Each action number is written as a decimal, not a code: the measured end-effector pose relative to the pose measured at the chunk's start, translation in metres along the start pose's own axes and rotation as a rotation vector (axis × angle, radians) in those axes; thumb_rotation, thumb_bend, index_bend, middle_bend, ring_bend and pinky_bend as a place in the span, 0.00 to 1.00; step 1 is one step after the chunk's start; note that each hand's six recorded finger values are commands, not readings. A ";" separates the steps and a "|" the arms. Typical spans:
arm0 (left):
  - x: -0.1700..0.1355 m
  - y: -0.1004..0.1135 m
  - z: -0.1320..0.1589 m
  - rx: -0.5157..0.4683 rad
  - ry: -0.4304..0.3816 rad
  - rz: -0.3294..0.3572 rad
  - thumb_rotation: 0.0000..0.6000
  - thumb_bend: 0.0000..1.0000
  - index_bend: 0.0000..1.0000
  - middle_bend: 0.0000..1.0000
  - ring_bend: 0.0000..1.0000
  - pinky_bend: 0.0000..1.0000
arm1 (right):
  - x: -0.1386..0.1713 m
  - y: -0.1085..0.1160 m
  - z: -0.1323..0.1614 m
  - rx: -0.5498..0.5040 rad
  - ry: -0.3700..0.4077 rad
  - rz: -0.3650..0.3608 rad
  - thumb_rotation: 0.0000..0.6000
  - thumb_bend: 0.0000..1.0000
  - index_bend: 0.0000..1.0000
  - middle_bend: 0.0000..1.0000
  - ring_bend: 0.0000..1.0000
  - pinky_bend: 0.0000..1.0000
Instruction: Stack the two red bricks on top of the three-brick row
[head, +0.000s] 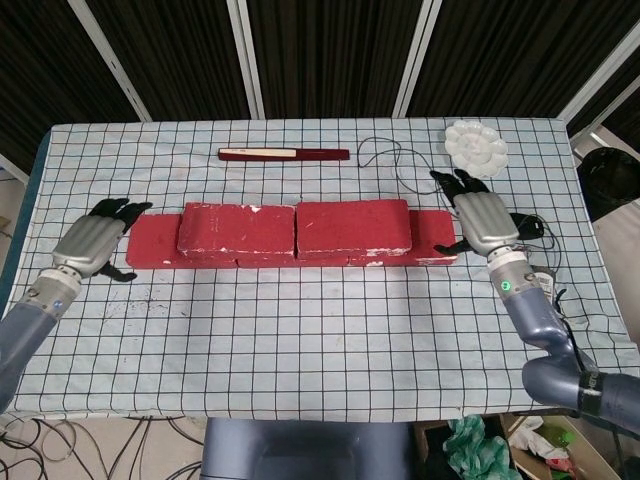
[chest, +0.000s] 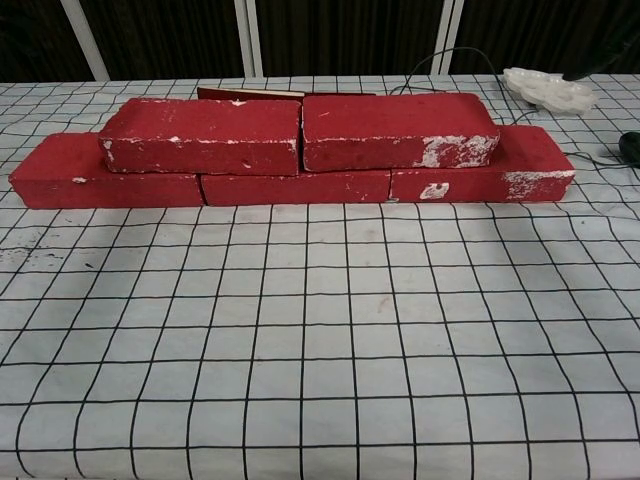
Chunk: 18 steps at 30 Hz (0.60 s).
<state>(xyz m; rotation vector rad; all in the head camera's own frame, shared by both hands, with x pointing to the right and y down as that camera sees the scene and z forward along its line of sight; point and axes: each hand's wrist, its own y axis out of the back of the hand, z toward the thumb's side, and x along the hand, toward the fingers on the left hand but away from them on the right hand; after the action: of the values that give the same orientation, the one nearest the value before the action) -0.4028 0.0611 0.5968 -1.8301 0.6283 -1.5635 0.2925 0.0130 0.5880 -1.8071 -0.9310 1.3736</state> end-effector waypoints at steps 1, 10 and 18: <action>-0.009 -0.009 -0.010 0.000 0.017 -0.012 1.00 0.00 0.02 0.10 0.00 0.02 | 0.005 0.000 -0.005 -0.005 -0.005 -0.003 1.00 0.00 0.01 0.09 0.00 0.11; -0.047 -0.060 -0.063 0.049 0.135 -0.056 1.00 0.00 0.03 0.10 0.00 0.02 | 0.028 0.003 -0.028 -0.028 -0.034 -0.018 1.00 0.00 0.01 0.09 0.00 0.11; -0.049 -0.090 -0.085 0.105 0.205 -0.071 1.00 0.00 0.03 0.10 0.00 0.03 | 0.031 0.005 -0.042 -0.036 -0.069 -0.029 1.00 0.00 0.01 0.09 0.00 0.11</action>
<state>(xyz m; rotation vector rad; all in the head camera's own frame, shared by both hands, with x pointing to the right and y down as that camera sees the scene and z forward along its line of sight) -0.4990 0.1431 0.6368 -1.6439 0.5662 -1.8124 0.3401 0.0328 0.5773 -1.7752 -1.0197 1.4167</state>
